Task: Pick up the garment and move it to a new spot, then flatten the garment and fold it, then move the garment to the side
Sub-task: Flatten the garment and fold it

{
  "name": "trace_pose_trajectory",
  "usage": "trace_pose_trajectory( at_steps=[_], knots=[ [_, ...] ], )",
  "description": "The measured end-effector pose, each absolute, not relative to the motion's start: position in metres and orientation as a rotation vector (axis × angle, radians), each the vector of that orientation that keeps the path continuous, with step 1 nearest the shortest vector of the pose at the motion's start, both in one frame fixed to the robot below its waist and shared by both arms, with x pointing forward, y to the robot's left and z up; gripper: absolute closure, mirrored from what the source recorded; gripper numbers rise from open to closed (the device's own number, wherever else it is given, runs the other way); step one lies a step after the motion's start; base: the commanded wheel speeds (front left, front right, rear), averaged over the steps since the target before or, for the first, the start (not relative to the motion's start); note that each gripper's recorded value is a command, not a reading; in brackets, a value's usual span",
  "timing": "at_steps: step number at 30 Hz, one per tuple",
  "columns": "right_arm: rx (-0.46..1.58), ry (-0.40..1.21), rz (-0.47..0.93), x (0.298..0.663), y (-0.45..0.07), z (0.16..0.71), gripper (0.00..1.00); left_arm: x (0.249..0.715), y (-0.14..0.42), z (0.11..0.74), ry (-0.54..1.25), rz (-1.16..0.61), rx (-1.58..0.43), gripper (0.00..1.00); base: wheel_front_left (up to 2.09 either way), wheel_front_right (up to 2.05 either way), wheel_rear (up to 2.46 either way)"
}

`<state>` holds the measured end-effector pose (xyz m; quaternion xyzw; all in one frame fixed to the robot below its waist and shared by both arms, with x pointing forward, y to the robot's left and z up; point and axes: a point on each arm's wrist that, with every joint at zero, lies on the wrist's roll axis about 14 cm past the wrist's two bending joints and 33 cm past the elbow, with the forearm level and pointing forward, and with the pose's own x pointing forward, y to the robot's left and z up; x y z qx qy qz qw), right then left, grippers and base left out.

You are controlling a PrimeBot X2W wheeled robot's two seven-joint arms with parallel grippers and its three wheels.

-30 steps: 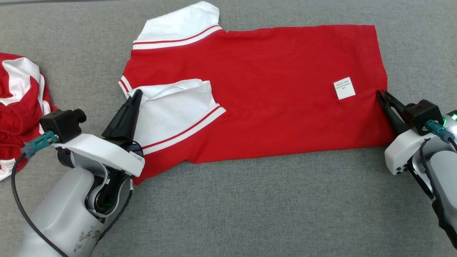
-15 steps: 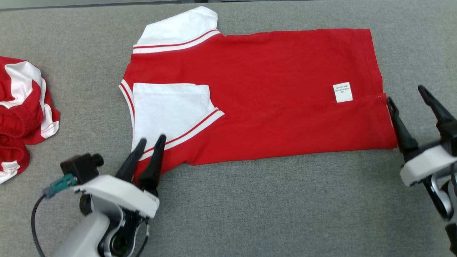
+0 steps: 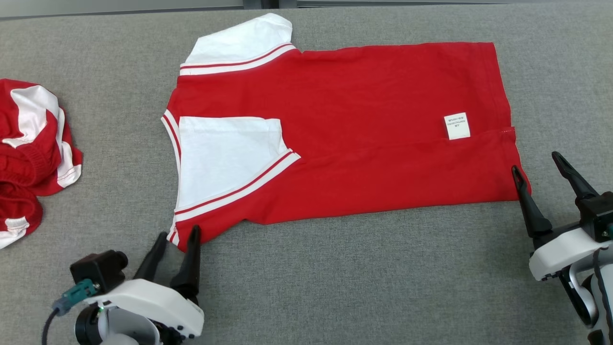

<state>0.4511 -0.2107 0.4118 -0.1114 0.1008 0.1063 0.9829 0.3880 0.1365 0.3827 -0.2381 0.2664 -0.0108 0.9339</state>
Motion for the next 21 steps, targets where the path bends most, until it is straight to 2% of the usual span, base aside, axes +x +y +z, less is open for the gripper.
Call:
trace_pose_trajectory(
  at_steps=[3, 4, 6, 12, 17, 18, 19, 20, 21],
  knots=[
    [-0.222, 0.205, 0.215, 0.451, -0.21, 0.411, 0.0, 0.38, 0.133, 0.378, 0.577, -0.031, -0.468, 0.0, 0.0, 0.0, 0.0],
    [-0.222, 0.207, 0.217, 0.45, -0.209, 0.411, 0.0, 0.38, 0.132, 0.377, 0.582, -0.032, -0.47, 0.28, 0.0, 0.0, 0.0],
    [-0.211, 0.22, 0.221, 0.448, -0.207, 0.407, 0.0, 0.378, 0.131, 0.376, 0.59, -0.037, -0.471, 1.0, 0.0, 0.0, 0.0],
    [-0.123, 0.344, 0.232, 0.431, -0.198, 0.372, 0.0, 0.376, 0.132, 0.373, 0.599, -0.044, -0.46, 1.0, 0.0, 0.0, 0.0],
    [-0.081, 0.379, 0.248, 0.434, -0.193, 0.365, 0.02, 0.375, 0.136, 0.374, 0.59, -0.047, -0.456, 1.0, 0.0, 0.0, 0.0],
    [-0.082, 0.386, 0.255, 0.434, -0.193, 0.364, 0.31, 0.375, 0.136, 0.375, 0.586, -0.049, -0.456, 1.0, 0.0, 0.0, 0.0],
    [-0.086, 0.392, 0.265, 0.433, -0.191, 0.362, 0.69, 0.375, 0.137, 0.376, 0.583, -0.048, -0.454, 1.0, 0.0, 0.0, 0.0],
    [-0.084, 0.395, 0.269, 0.433, -0.191, 0.362, 1.0, 0.375, 0.138, 0.377, 0.58, -0.048, -0.453, 1.0, 0.0, 0.0, 0.0],
    [-0.075, 0.399, 0.272, 0.432, -0.189, 0.361, 1.0, 0.374, 0.139, 0.377, 0.577, -0.048, -0.449, 1.0, 0.0, 0.0, 0.0]
  ],
)
